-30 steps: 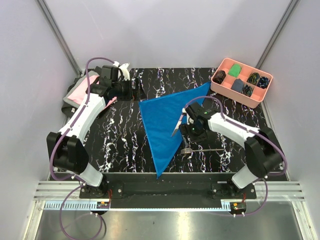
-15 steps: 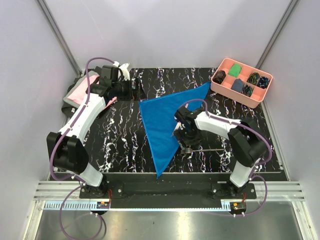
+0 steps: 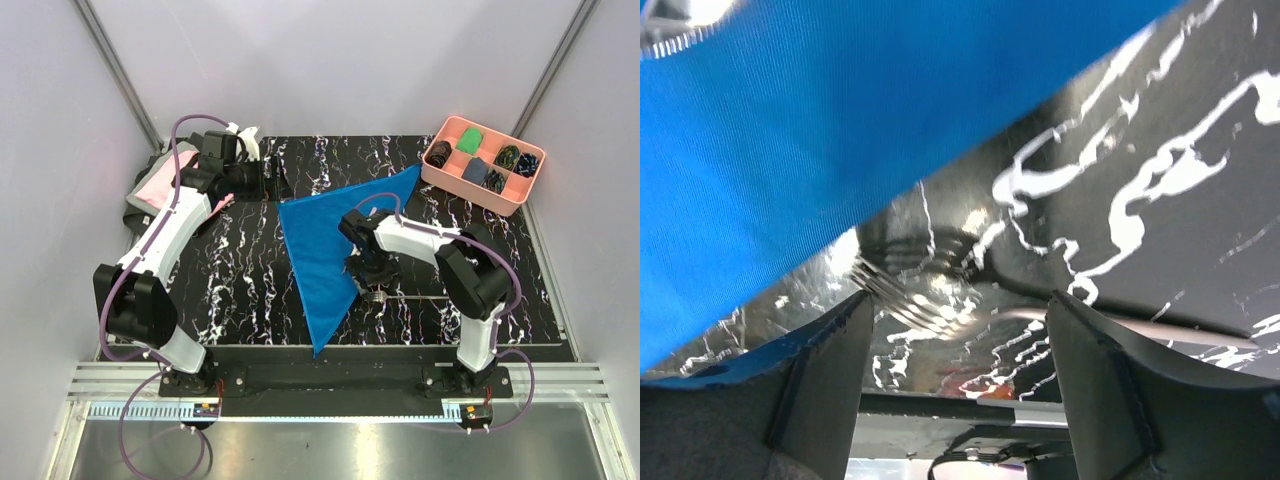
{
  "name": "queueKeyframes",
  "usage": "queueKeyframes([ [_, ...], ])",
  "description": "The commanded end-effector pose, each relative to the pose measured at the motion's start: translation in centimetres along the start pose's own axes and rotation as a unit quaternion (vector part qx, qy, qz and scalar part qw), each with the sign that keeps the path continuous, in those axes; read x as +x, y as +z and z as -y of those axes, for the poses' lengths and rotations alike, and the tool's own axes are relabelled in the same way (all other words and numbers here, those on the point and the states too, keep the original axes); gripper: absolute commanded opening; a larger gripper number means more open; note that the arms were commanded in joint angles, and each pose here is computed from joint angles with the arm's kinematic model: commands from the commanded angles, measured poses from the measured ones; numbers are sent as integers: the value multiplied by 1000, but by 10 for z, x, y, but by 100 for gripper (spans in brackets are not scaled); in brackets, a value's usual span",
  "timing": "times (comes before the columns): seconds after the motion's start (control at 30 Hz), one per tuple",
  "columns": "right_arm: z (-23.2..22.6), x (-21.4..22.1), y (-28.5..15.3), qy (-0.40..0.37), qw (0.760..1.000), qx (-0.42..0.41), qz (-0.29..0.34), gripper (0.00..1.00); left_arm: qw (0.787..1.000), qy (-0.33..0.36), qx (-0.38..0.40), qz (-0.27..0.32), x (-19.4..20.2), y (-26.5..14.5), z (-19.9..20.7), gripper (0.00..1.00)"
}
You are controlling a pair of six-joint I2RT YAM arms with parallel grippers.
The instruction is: Fold the napkin, place the utensils inside, and roll it up
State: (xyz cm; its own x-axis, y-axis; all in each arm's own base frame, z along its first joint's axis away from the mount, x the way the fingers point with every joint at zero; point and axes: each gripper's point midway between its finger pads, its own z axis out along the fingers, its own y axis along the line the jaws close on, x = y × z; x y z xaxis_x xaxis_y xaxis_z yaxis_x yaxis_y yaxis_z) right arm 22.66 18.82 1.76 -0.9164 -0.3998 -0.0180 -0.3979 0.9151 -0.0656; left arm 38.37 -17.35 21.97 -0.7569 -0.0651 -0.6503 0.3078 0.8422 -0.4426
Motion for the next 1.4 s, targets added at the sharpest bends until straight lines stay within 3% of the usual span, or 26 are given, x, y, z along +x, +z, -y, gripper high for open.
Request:
queueKeyframes([
  [0.0, 24, -13, 15, 14, 997, 76, 5, 74, 999, 16, 10, 28, -14, -7, 7, 99],
  [0.3, 69, -56, -13, 107, 987, 93, 77, 74, 999, 14, 19, 29, -14, -9, 11, 99],
  [0.53, 69, -63, -36, 87, 990, 49, 104, 81, 999, 16, 19, 33, -16, -12, 12, 99],
  [0.8, 56, -20, -14, 77, 996, -1, 39, 87, 999, 13, 30, 31, -15, -12, 16, 99],
  [1.07, 73, -24, -5, 82, 996, -3, 27, 86, 999, 14, 30, 33, -16, -13, 16, 99],
  [1.23, 83, -26, 6, 76, 997, 1, 17, 84, 999, 15, 27, 34, -16, -13, 15, 99],
  [1.37, 84, -25, 15, 68, 998, -6, 5, 77, 999, 15, 26, 33, -16, -12, 15, 99],
])
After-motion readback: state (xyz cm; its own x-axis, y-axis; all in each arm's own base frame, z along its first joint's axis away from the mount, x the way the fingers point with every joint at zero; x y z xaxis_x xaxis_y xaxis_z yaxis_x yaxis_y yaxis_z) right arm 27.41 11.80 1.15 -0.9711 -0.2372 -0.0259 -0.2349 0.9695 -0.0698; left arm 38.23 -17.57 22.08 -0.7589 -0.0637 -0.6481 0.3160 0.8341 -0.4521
